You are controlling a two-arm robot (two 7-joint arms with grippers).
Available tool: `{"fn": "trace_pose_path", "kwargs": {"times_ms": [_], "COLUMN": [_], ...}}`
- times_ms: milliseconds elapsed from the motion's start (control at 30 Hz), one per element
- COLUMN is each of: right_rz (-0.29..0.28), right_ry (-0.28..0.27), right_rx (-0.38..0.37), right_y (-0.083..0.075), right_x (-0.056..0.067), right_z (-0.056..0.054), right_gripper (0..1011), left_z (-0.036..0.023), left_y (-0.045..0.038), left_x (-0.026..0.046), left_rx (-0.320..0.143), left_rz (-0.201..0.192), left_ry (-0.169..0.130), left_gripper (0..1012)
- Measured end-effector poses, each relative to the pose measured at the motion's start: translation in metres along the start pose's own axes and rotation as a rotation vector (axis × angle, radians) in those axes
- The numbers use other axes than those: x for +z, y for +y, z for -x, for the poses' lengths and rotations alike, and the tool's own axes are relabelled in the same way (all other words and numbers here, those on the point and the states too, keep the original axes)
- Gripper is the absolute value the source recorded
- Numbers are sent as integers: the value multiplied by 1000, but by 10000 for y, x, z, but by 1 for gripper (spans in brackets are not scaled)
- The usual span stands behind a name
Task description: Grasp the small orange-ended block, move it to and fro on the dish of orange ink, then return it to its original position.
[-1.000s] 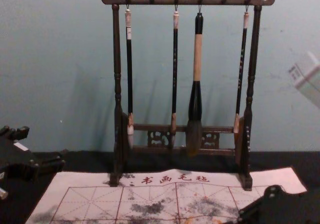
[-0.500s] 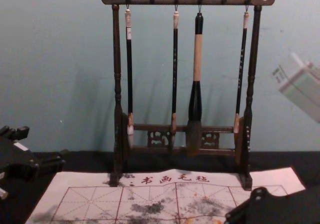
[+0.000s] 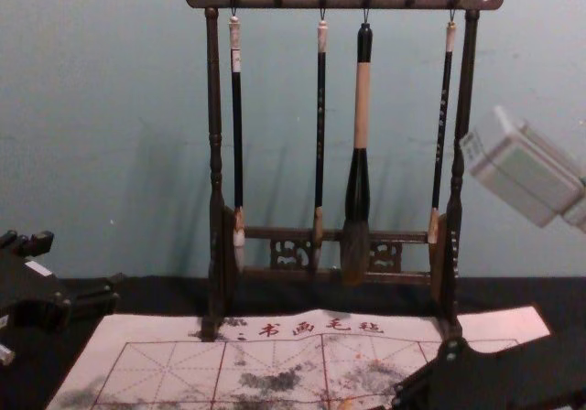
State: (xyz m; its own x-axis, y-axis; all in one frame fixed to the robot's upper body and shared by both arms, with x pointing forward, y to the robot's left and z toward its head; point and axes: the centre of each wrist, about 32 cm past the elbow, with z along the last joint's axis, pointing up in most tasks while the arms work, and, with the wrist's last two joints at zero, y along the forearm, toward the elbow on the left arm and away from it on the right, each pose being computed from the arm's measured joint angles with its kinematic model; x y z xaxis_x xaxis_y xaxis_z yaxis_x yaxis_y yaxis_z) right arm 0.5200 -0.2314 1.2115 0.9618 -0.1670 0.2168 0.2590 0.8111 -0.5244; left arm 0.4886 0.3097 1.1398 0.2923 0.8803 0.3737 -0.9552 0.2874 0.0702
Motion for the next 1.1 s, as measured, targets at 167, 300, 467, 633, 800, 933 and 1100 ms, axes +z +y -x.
{"fn": "trace_pose_path", "kwargs": {"times_ms": [167, 300, 467, 633, 800, 933, 1100], "right_rz": [5, 13, 29, 44, 54, 51, 53], "right_ry": [7, 13, 17, 20, 19, 16, 11], "right_rx": [-10, -24, -38, -51, -65, -70, -64], "right_y": [20, 24, 14, -25, -103, -166, -237], "right_x": [4, 6, 6, 4, 4, 17, 30], "right_z": [-27, -51, -70, -84, -73, -53, -15], "right_gripper": [83, 83, 83, 84, 83, 83, 83], "left_z": [0, 0, 0, 0, 0, 0, 0], "left_y": [0, 0, 0, 0, 0, 0, 0], "left_x": [0, 0, 0, 0, 0, 0, 0], "left_rx": [0, 0, 0, 0, 0, 0, 0], "left_rz": [0, 0, 0, 0, 0, 0, 0], "left_ry": [0, 0, 0, 0, 0, 0, 0], "left_gripper": [1001, 1001, 1001, 1001, 1002, 1001, 1001]}}
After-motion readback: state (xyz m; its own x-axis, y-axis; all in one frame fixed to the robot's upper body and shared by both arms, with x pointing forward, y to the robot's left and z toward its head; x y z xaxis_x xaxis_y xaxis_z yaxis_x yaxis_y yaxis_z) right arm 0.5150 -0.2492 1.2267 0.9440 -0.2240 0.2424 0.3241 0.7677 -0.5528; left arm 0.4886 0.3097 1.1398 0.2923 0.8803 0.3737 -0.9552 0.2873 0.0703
